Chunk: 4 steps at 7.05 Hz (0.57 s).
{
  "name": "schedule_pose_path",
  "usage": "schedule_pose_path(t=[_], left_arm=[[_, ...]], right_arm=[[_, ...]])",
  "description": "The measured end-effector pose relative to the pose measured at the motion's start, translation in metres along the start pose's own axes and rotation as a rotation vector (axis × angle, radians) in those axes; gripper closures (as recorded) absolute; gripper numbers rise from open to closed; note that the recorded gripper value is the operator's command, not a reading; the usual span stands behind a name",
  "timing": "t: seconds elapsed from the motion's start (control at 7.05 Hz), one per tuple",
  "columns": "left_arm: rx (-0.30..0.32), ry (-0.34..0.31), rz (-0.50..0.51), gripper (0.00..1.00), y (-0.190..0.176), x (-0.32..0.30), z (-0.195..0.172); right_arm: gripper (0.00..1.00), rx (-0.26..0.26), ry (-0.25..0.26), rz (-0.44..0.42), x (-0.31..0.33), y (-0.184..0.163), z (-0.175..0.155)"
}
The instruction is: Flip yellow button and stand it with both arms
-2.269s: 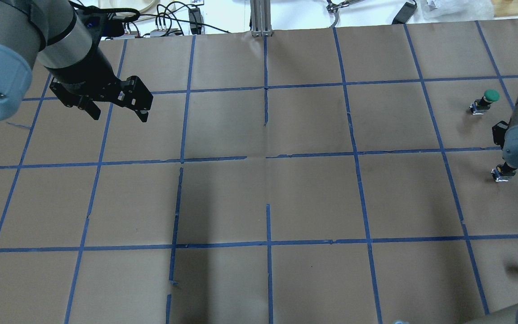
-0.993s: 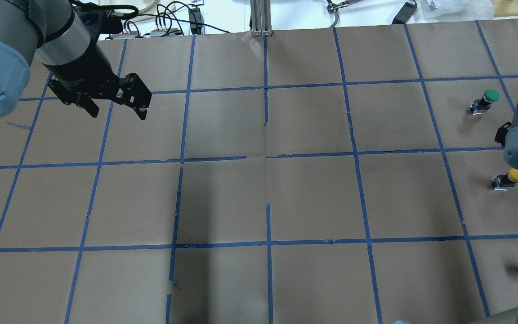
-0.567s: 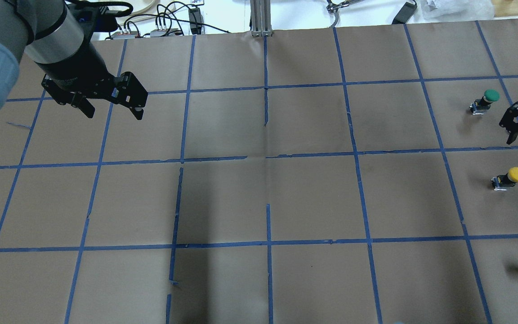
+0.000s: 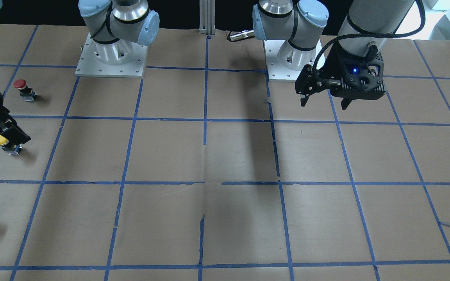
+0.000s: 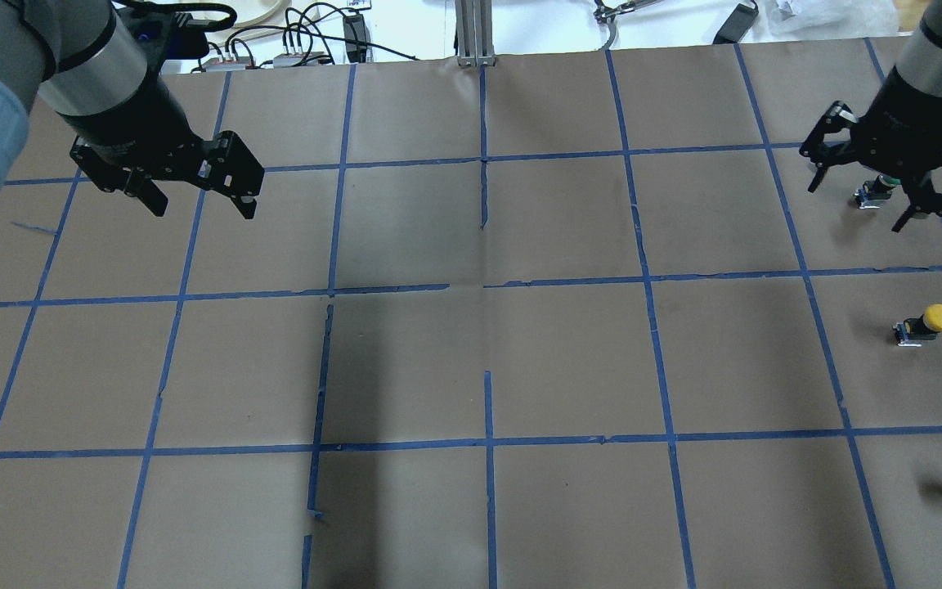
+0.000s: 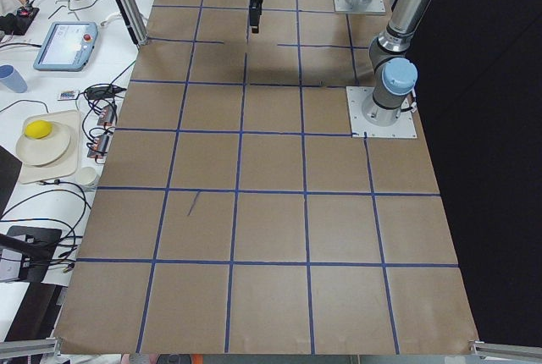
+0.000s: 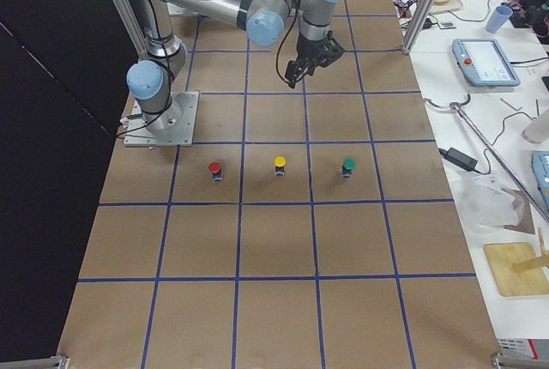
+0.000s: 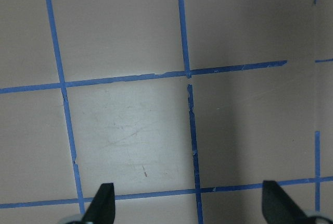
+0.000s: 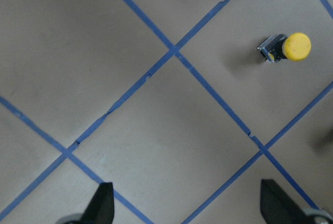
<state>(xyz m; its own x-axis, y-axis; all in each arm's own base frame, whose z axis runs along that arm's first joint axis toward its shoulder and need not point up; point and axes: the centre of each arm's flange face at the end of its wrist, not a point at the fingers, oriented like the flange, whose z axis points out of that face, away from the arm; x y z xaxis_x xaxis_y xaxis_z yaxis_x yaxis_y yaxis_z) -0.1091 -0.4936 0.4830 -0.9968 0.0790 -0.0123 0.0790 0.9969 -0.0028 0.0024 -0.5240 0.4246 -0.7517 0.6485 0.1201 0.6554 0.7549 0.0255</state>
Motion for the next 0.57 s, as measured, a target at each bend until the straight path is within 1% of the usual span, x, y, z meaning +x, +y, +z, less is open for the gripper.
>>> schedule_pose_path(t=[0.28,0.43,0.57], left_arm=[[0.001,0.001,0.000,0.00,-0.001,0.000,0.001],[0.002,0.003,0.000,0.00,-0.002,-0.001,0.001],[0.002,0.005,0.001,0.00,-0.003,-0.002,0.001]], right_arm=[[0.00,0.001,-0.018,-0.132,-0.020,0.068,-0.034],[0.00,0.003,-0.027,-0.223,-0.031,0.095,-0.045],[0.00,-0.001,-0.025,-0.336,-0.041,0.115,-0.050]])
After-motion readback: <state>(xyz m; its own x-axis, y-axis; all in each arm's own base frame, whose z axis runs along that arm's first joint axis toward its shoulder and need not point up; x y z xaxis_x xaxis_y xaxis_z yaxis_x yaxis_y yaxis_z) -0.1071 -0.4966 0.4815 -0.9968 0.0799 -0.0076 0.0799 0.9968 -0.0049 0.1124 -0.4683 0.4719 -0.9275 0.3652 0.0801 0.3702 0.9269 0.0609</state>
